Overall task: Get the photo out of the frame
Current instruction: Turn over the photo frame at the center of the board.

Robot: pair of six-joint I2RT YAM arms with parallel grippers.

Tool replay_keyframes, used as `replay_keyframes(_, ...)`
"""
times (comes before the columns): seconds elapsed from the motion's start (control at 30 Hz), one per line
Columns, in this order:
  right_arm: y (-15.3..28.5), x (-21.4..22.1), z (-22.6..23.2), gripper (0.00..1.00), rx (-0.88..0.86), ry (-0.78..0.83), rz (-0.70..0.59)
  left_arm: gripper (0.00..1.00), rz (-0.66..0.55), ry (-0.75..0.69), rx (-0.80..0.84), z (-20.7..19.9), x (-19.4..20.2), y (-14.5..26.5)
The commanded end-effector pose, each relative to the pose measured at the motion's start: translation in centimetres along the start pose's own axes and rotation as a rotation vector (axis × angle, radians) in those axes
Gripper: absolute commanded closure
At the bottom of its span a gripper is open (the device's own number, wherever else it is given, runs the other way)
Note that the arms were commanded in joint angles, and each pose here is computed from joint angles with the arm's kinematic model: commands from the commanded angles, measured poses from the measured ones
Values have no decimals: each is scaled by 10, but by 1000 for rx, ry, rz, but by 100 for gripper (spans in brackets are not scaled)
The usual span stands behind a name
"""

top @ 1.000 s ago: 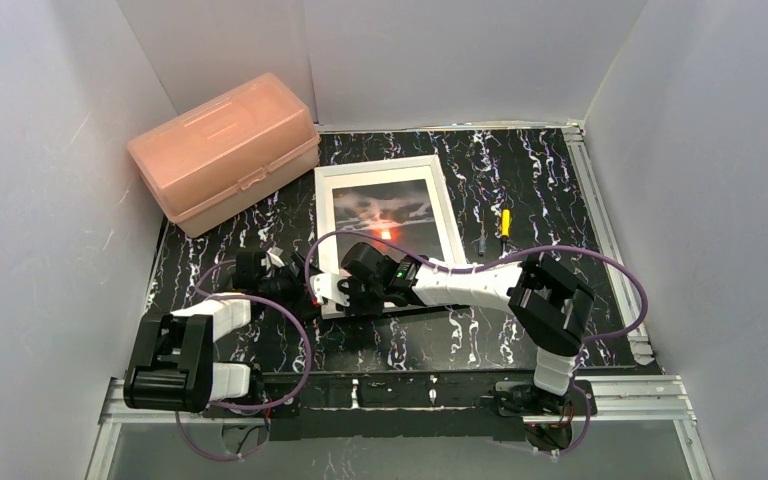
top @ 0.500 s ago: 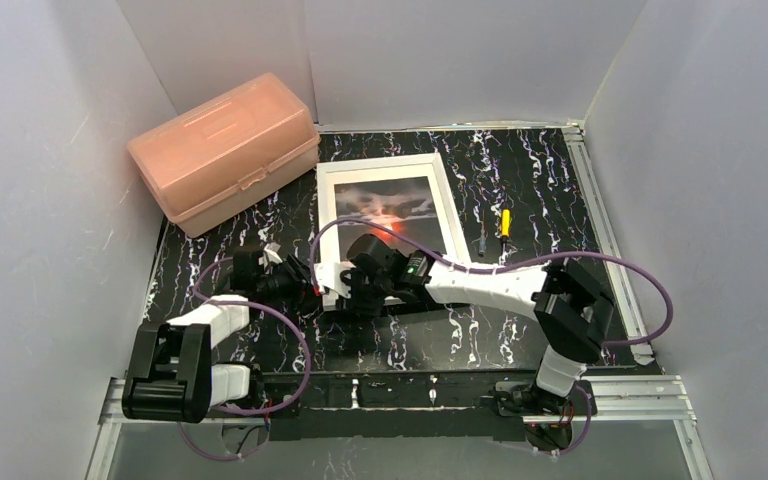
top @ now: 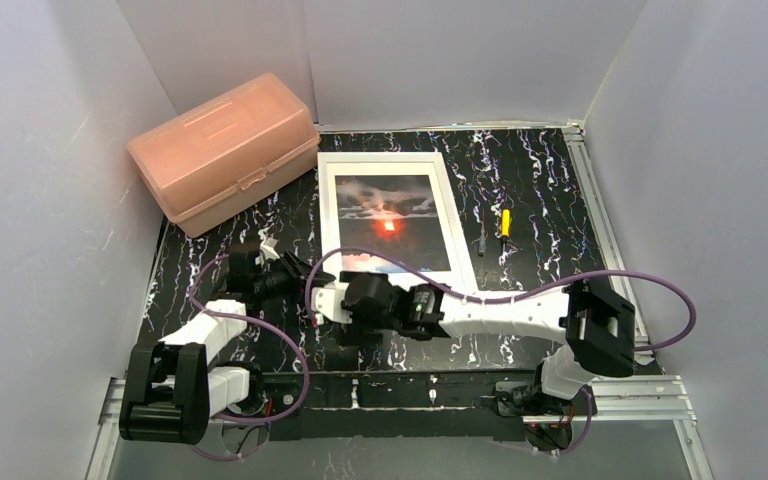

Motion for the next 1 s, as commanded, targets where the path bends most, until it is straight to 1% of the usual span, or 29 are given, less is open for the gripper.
replay_keyframes(0.0,7,4,4,1,241,24,-29,68,-3,-26,112,-27,-5,11)
replay_keyframes(0.1,1,1,14,1,394,37,-68,68,-4,-22,122,-29,-4,12)
replay_keyframes(0.17,-5,1,16,1,513,59,-56,69,0,-20,132,-31,-4,14)
replay_keyframes(0.23,-11,0,21,1,594,94,-49,69,-2,-21,143,-34,-3,16)
replay_keyframes(0.33,-18,2,26,1,669,146,-46,69,-6,-22,159,-38,-2,19)
replay_keyframes(0.43,-21,2,26,1,683,162,-54,69,-6,-21,169,-40,-1,21)
replay_keyframes(0.47,-21,3,25,3,688,167,-58,69,-5,-19,171,-41,-1,21)
replay_keyframes(0.67,-17,6,22,28,730,198,-77,68,-2,-14,186,-44,0,24)
replay_keyframes(0.8,-14,8,20,40,756,212,-98,68,0,-9,202,-49,0,26)
replay_keyframes(0.9,-12,5,18,60,773,208,-112,67,1,-11,214,-52,0,28)
replay_keyframes(0.97,-9,2,17,75,777,192,-130,64,-2,-12,218,-53,1,30)
Point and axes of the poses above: each gripper's point midway between its finger pads, its own y axis back along the fingers, its own z axis along the line the jaws close on, x = y × z, the point moved 9 cm from there along y, back along the fingers, and after that the axes turned 15 degrees about -y, right-handed, at the moved point
